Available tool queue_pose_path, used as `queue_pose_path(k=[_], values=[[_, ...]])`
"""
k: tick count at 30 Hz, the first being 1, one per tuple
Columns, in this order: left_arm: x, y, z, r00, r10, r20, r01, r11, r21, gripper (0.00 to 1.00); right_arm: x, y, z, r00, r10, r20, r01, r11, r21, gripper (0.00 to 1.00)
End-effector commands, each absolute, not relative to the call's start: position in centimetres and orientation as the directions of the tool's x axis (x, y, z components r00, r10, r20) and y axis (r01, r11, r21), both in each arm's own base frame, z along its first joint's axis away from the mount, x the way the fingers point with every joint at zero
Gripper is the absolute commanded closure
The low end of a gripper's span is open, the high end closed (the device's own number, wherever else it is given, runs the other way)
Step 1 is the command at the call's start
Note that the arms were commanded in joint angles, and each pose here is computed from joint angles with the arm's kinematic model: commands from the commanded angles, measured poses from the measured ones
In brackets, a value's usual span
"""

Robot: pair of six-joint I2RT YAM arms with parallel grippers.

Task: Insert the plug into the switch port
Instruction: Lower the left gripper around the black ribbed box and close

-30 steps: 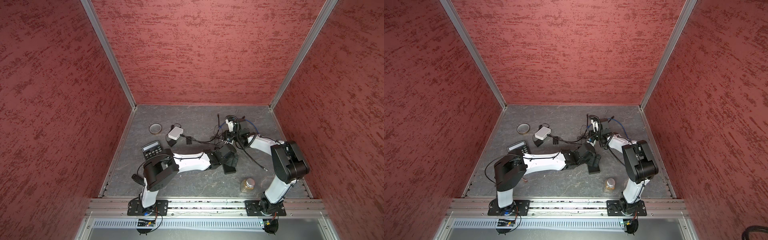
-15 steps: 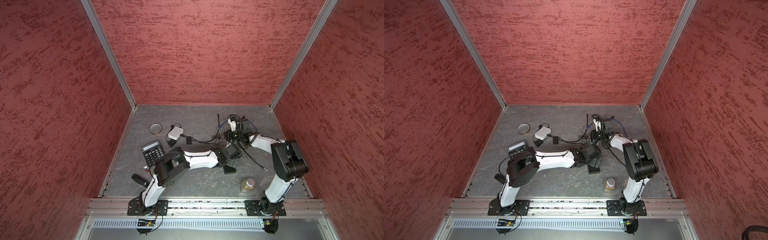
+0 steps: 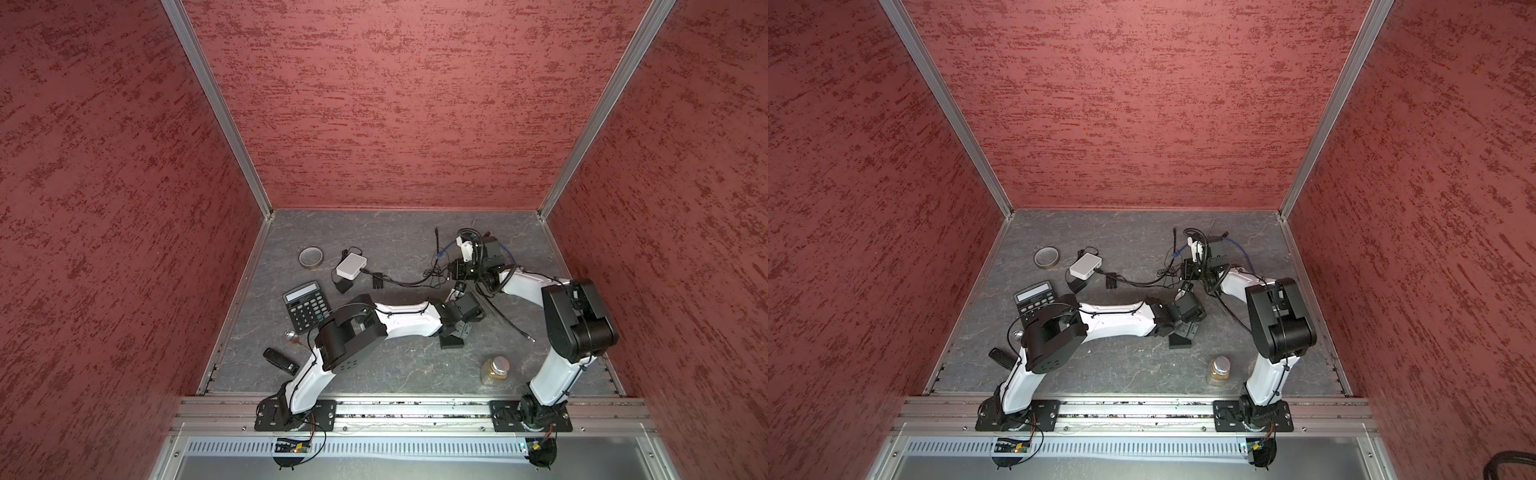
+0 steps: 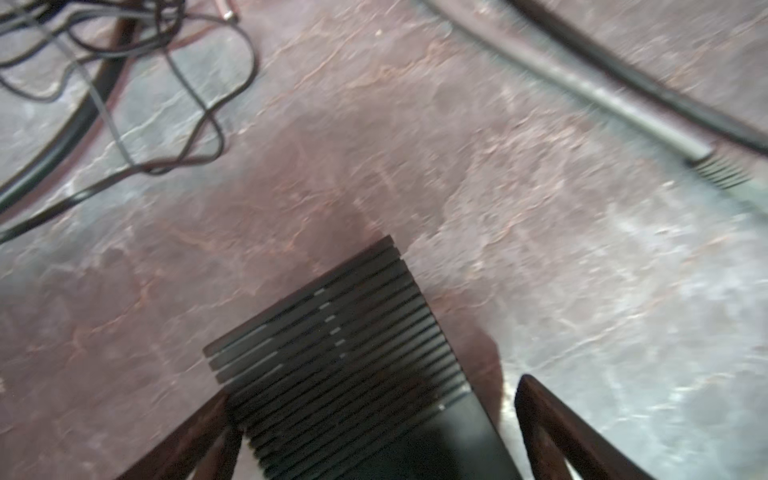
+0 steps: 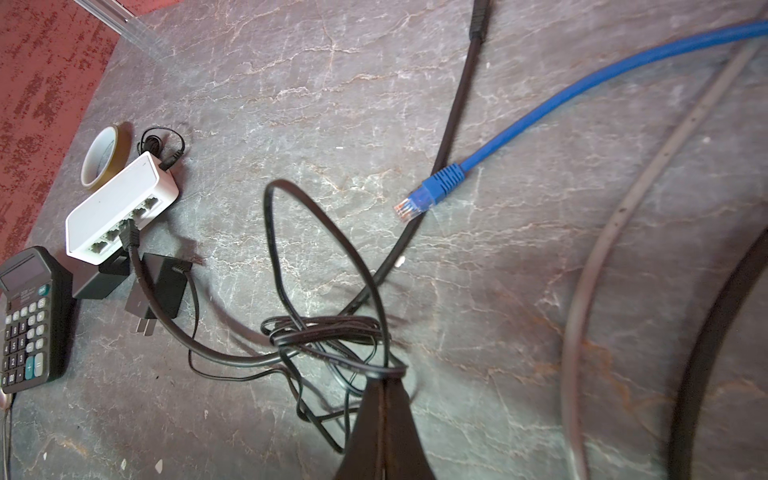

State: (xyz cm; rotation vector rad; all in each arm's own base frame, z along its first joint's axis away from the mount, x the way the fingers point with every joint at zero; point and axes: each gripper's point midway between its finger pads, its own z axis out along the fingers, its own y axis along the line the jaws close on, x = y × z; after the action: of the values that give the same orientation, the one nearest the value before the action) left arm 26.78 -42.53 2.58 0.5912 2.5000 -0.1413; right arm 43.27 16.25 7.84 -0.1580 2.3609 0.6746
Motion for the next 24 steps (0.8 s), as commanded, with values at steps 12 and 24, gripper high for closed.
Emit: queue_pose_path(k=[12, 24], values=[[24.4, -34.9, 2.5, -0.606, 0.620, -0.499, 0.590, 0.771, 0.241, 0.00, 43.7, 16.1, 8.9, -0.750, 0.065, -0.658, -0.301, 0.853, 0.427, 1.00], [22.3, -33.7, 2.7, -0.609, 0.617, -0.499, 0.701, 0.713, 0.026, 0.00, 42.3, 16.6, 9.3, -0.761, 0.080, -0.643, -0.304, 0.832, 0.464, 1.00]])
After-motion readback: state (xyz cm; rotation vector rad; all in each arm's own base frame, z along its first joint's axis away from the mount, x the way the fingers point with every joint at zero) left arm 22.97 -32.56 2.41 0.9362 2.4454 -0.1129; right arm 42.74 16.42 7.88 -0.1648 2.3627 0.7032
